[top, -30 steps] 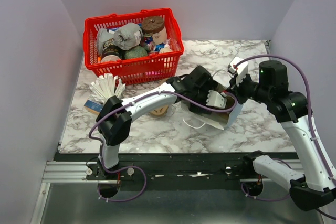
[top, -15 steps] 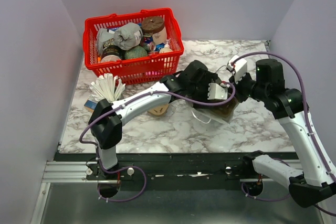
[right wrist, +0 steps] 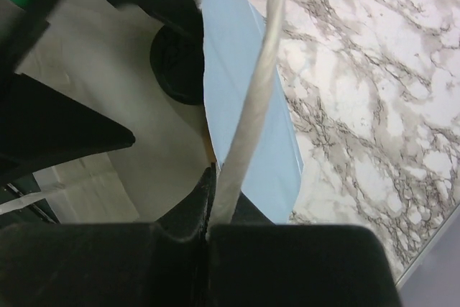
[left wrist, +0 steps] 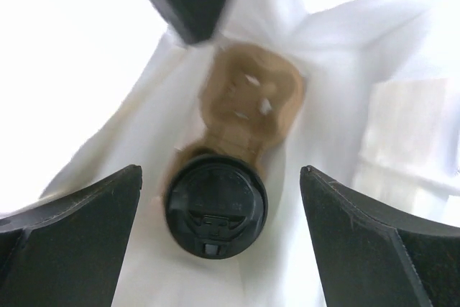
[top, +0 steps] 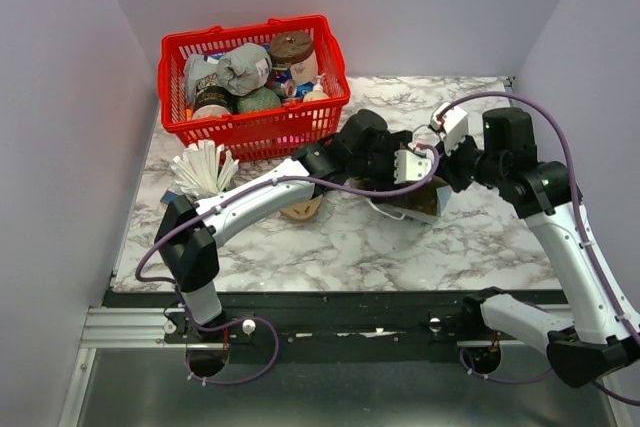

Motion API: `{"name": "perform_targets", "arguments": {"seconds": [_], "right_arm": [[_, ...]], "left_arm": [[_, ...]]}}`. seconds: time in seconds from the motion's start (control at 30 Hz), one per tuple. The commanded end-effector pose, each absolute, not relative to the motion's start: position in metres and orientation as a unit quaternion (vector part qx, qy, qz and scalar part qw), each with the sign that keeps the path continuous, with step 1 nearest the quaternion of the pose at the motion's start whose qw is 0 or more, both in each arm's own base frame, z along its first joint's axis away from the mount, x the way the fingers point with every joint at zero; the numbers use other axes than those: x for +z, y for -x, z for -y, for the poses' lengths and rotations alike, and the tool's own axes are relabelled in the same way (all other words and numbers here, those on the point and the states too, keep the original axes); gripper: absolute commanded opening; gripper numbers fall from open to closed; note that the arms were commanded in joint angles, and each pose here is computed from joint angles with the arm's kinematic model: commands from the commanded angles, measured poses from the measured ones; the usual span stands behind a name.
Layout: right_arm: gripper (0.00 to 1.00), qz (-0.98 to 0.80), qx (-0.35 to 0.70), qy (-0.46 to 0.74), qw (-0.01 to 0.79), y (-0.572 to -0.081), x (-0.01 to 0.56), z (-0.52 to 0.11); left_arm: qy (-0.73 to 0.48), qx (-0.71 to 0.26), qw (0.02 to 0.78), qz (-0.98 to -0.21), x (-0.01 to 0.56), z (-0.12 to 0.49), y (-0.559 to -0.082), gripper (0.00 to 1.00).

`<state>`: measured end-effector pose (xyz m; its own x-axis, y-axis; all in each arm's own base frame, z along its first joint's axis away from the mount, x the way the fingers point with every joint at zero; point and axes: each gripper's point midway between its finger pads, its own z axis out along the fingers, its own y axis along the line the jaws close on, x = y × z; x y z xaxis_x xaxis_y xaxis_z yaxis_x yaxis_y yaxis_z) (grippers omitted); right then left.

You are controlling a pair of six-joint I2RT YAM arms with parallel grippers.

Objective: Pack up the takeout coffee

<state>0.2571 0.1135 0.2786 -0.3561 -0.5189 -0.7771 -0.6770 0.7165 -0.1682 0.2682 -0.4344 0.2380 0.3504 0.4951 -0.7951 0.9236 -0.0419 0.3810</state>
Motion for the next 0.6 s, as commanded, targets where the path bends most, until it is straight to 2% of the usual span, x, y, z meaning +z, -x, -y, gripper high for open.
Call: {"name": "perform_targets", "arguments": {"seconds": [0.0,0.27,0.5,0.57], "right_arm": [[0.00,-0.840,0.071,0.355,0.405,-0.258,0.272,-0.099],[0.01,-0.837,0.042,0.351,0.417,-0.284,0.284,-0.090],[0.01,-0.847,0.020,0.329,0.416,-0.311,0.286,-0.075],[0.11,-0.851,0.019,0.321,0.414,-0.319,0.286,-0.071]], "left_arm": [[-0.636,-0.281,0.524,-0.493,0.304,0.438,-0.262,0.99],[-0.571,-0.293,0.560,-0.525,0.340,0.431,-0.269,0.99],[-0.494,-0.269,0.611,-0.557,0.381,0.402,-0.302,0.99],[-0.477,-0.264,0.616,-0.569,0.390,0.392,-0.308,0.99]]}}
